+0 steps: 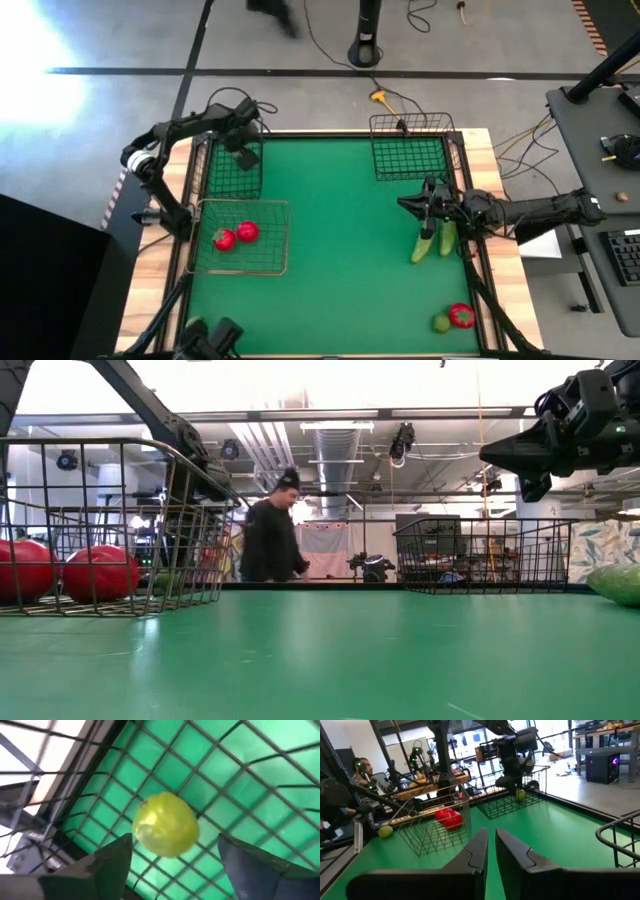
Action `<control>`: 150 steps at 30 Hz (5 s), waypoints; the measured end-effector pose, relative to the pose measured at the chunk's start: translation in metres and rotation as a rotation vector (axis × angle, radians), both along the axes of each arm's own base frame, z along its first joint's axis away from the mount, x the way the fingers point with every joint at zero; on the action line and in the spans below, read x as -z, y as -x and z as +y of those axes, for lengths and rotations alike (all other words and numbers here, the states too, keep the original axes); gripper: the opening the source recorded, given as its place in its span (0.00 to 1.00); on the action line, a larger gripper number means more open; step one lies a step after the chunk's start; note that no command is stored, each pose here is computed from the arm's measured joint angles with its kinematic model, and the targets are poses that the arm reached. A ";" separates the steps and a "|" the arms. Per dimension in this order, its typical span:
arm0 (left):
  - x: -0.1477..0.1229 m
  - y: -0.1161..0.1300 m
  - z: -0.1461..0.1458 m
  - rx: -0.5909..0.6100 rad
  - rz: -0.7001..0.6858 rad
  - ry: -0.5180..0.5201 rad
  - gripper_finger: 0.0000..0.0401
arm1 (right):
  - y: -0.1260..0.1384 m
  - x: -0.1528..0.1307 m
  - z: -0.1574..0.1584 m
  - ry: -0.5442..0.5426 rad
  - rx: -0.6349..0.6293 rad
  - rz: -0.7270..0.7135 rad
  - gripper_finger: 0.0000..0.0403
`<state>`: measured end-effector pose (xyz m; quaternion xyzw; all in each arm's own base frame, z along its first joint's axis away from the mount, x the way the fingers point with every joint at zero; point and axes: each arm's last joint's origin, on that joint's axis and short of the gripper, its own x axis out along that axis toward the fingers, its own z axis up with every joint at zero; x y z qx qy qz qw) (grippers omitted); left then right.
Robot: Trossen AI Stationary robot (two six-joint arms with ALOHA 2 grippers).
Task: Sort produce into baskets
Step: Put the left lime into the left black wire basket
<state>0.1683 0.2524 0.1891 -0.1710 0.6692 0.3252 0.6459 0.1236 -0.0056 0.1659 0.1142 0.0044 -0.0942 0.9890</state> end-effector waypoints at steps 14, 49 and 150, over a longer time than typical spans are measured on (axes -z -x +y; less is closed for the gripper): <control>-0.121 -0.016 -0.152 0.208 -0.492 -0.017 0.77 | 0.000 -0.001 0.000 0.001 0.000 -0.005 0.07; -0.046 -0.004 -0.486 0.003 -0.045 0.624 0.74 | 0.000 -0.004 -0.003 -0.129 0.109 -0.069 0.07; -0.151 -0.024 -0.184 -0.133 -0.152 -0.449 0.41 | 0.001 0.004 -0.004 -0.157 0.164 0.001 0.07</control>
